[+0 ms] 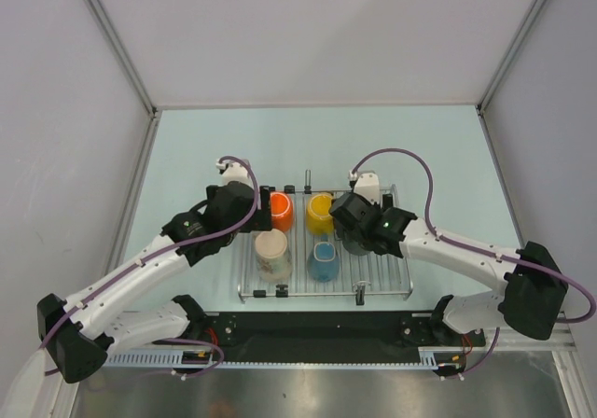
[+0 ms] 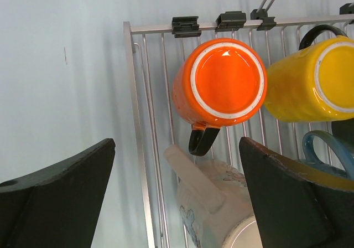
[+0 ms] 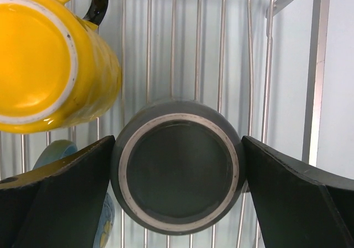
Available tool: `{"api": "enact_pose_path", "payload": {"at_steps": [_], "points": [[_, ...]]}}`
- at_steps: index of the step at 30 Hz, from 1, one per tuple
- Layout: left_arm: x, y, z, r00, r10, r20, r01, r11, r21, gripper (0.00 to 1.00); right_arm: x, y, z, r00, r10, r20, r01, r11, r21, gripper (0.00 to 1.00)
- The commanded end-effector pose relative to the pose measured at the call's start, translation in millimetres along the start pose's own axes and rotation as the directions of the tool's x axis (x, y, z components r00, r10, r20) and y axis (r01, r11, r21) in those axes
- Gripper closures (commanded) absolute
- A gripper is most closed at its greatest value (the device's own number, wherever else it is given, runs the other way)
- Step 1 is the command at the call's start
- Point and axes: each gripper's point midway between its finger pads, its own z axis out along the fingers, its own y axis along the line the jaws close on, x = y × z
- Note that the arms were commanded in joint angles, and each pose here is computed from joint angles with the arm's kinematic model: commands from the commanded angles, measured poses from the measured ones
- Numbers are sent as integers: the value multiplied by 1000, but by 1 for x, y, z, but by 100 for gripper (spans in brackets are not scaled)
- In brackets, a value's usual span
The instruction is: Unload the cups from the dish rack
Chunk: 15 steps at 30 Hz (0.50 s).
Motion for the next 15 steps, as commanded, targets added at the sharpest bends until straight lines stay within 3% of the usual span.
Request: {"api": "enact_pose_path", "payload": {"at_steps": [1, 10, 13, 14, 15], "points": [[2, -3, 2, 1000, -20, 0, 20, 1000, 13, 0, 34, -3, 12, 994, -24, -103, 25, 1000, 8, 0], [4, -4, 2, 1000, -20, -6, 20, 1000, 18, 0, 52, -2, 17, 990, -20, -140, 20, 1000, -4, 0], [4, -5, 2, 1000, -22, -7, 22, 1000, 20, 0, 52, -2, 14, 992, -10, -130, 8, 1000, -17, 14], [4, -5, 2, 1000, -24, -7, 24, 999, 22, 0, 51, -1, 12, 992, -7, -124, 5, 1000, -22, 25], [4, -5, 2, 1000, -24, -7, 24, 999, 22, 0, 51, -2, 12, 992, -3, -123, 0, 1000, -20, 28]]}}
